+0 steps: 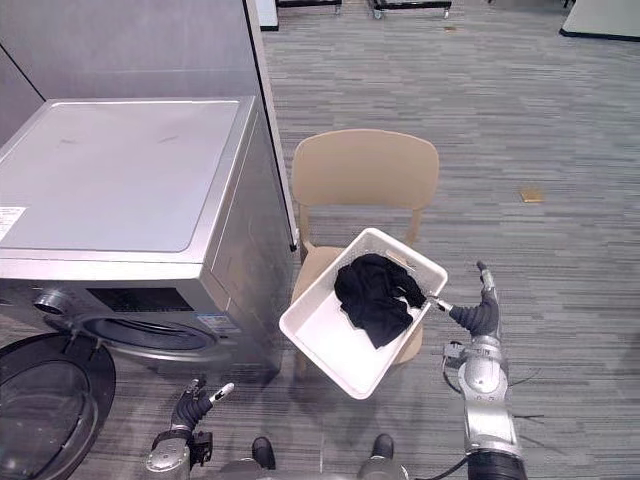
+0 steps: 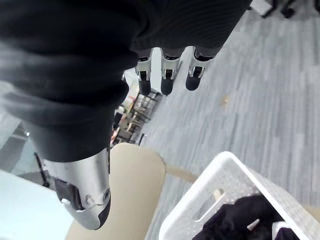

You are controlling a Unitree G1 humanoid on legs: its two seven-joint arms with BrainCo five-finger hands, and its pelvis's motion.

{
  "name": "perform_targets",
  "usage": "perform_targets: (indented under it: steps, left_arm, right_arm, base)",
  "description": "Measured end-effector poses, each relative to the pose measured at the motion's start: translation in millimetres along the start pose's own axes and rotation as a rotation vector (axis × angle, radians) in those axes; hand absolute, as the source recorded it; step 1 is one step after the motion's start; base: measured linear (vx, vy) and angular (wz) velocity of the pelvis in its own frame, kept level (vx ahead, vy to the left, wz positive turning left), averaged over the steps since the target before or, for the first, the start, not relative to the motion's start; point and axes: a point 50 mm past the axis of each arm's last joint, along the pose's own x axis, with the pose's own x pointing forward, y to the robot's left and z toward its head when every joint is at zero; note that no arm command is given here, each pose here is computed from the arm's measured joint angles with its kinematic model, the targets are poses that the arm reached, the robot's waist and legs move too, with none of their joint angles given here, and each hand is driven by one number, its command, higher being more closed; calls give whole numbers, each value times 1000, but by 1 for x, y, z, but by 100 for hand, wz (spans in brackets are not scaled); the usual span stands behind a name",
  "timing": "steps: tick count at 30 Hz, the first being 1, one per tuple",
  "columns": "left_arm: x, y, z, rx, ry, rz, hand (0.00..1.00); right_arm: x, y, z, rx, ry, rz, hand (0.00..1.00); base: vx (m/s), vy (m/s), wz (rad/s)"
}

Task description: Pick up the laundry basket with both hands and put the clothes into the washing machine.

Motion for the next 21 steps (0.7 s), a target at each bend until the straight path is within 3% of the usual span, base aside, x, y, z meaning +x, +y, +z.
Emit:
perform_targets:
  steps: [4, 10, 16, 21]
  left_arm:
    - [1, 10, 3, 24, -20, 15, 0]
    - [3, 12, 10, 29, -63, 18, 0]
    - [6, 11, 15, 29, -76, 17, 0]
    - [18, 12, 43, 31, -170, 16, 0]
  right_arm:
    - [13, 10, 18, -196, -140, 205, 0]
    - [42, 31, 22, -414, -193, 387, 0]
    - [68, 39, 23, -545, -163, 419, 0]
    - [100, 22, 43, -682, -152, 342, 0]
  base:
    - [7, -2, 2]
    - [24, -7, 19]
    - [17, -9, 20]
    - [-57, 34, 9]
